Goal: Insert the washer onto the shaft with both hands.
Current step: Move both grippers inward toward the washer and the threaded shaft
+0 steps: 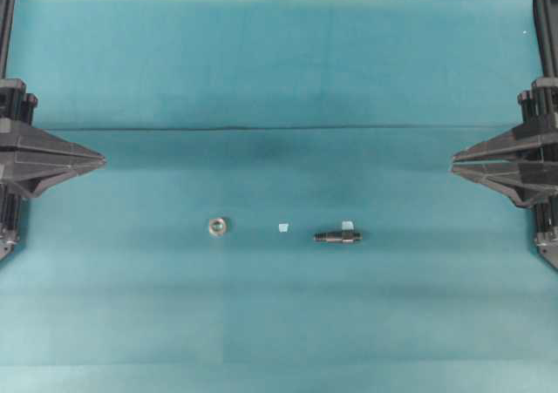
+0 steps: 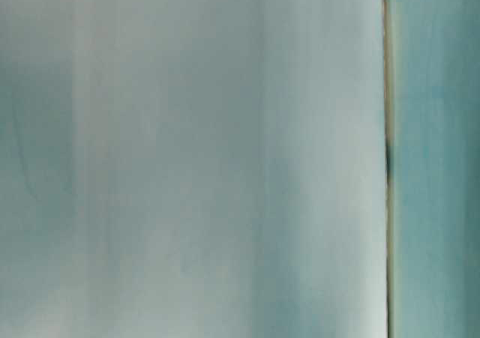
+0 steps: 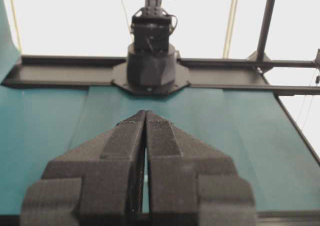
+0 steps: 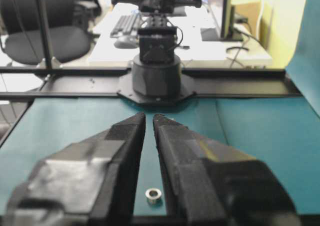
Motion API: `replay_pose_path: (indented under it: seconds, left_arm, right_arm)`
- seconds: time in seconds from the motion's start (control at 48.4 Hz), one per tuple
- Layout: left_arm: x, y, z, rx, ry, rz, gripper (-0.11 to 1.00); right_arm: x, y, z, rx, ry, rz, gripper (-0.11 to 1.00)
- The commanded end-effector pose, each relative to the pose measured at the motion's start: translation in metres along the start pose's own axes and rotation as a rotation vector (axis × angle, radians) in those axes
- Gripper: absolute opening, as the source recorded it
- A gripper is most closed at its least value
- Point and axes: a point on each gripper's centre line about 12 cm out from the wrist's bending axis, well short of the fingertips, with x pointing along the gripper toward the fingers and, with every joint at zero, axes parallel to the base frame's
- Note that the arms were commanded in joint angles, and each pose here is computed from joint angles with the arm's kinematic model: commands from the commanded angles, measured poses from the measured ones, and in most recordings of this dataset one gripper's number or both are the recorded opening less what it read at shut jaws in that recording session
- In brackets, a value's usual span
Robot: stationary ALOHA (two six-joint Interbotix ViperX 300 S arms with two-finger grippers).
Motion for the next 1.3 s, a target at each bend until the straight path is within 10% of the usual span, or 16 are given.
replay_pose_path:
  seconds: [0.0,0.744,1.282]
  left_arm:
    - [0.008,0.000,-0.002,-0.007,0.032,-0.003,0.02]
    - [0.052,0.001,-0.012,-0.020,0.423,0.011,0.02]
    - [0.095,0.002,-0.046,-0.011,0.767,0.015,0.02]
  right_arm:
    - [0.002,-0.002,-0.002,-0.001,0.011,-0.010,0.00]
    - [0.000,-0.008,-0.010,0.159,0.362,-0.065,-0.10]
    - [0.043,-0.009,-0.038,0.168,0.750,-0.090,-0.10]
